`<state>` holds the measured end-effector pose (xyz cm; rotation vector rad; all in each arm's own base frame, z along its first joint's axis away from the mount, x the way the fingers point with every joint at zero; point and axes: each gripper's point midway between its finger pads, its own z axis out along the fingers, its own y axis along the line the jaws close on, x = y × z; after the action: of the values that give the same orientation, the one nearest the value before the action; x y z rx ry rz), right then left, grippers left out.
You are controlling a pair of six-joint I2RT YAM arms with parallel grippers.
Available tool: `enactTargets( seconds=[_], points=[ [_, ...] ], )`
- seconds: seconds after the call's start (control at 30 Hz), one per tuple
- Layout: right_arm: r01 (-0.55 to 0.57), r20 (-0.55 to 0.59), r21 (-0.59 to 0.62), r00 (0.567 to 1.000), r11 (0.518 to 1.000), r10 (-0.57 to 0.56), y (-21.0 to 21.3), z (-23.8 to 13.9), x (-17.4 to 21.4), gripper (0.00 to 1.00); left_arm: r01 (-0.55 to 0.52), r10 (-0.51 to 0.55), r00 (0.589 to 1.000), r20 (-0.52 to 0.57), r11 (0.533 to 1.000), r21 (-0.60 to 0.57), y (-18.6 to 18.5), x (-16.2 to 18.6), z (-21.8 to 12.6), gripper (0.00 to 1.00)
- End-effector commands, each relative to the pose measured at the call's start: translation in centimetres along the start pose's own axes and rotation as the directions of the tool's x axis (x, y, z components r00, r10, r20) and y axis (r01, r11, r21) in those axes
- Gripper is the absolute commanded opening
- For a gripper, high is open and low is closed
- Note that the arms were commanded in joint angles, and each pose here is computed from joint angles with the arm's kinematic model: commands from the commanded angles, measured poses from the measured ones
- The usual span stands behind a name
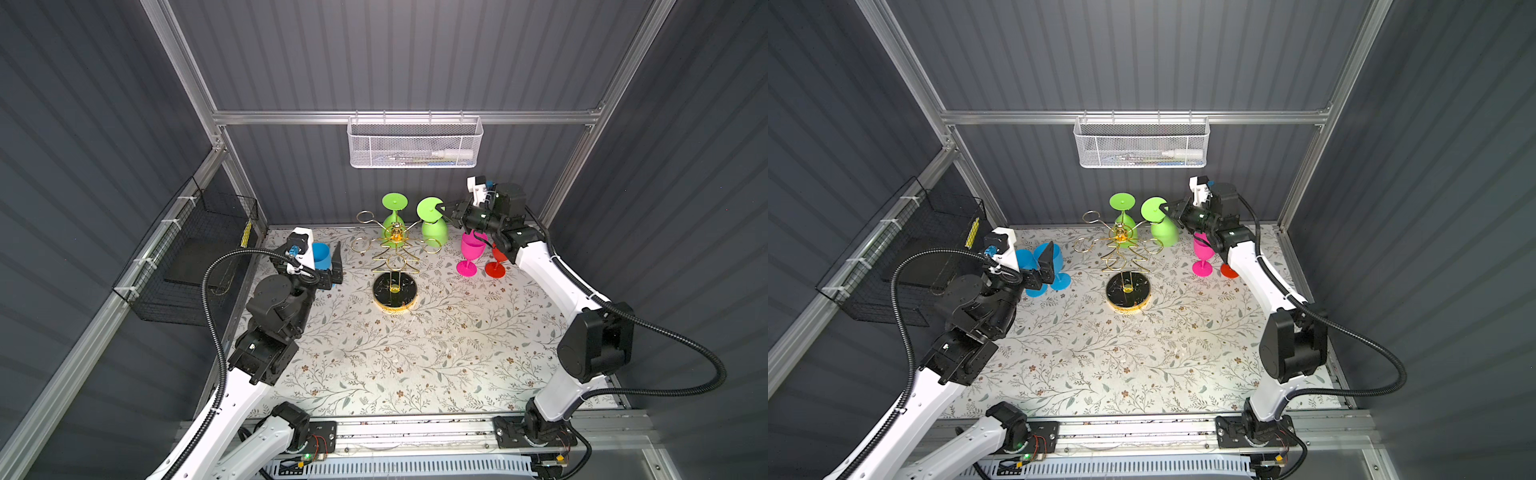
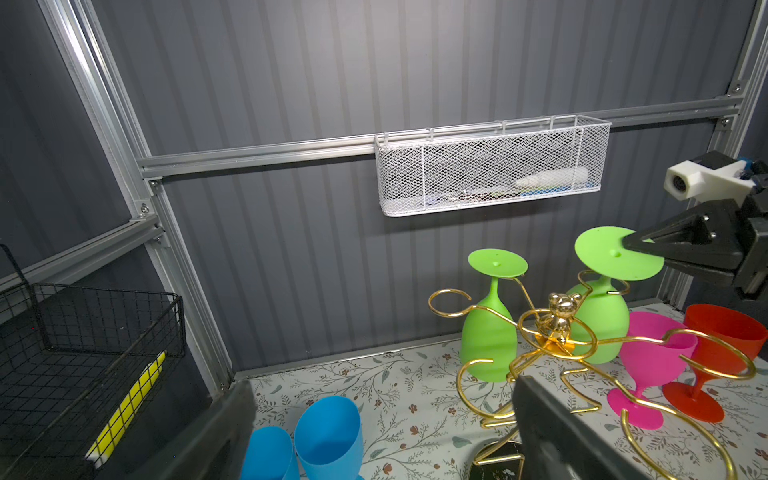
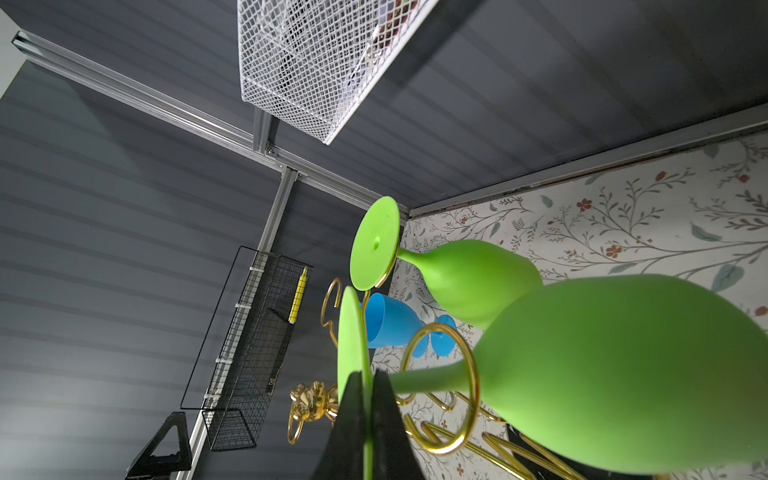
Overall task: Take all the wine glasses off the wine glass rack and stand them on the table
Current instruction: 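Close the right gripper on the green glass foot and tilt it off the rack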
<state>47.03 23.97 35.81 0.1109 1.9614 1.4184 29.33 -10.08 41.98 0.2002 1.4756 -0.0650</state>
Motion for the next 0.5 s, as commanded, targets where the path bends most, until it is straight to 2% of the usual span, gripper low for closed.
enactTargets(
  seconds=[0.0, 0.47],
  points=[
    [0.019, -0.014, -0.051, 1.0, 0.999, -0.02, 1.8, -0.1, 0.6, 0.0, 0.0, 0.0, 1.0, -0.003, 1.0, -0.015, 0.4, 0.3, -0.3, 0.98],
    [0.006, -0.063, -0.051, 0.998, 0.999, -0.009, 1.8, 0.6, 3.1, 0.0, 0.006, -0.006, 1.0, 0.003, 1.0, -0.014, 0.4, 0.1, -0.4, 0.98]
  ],
)
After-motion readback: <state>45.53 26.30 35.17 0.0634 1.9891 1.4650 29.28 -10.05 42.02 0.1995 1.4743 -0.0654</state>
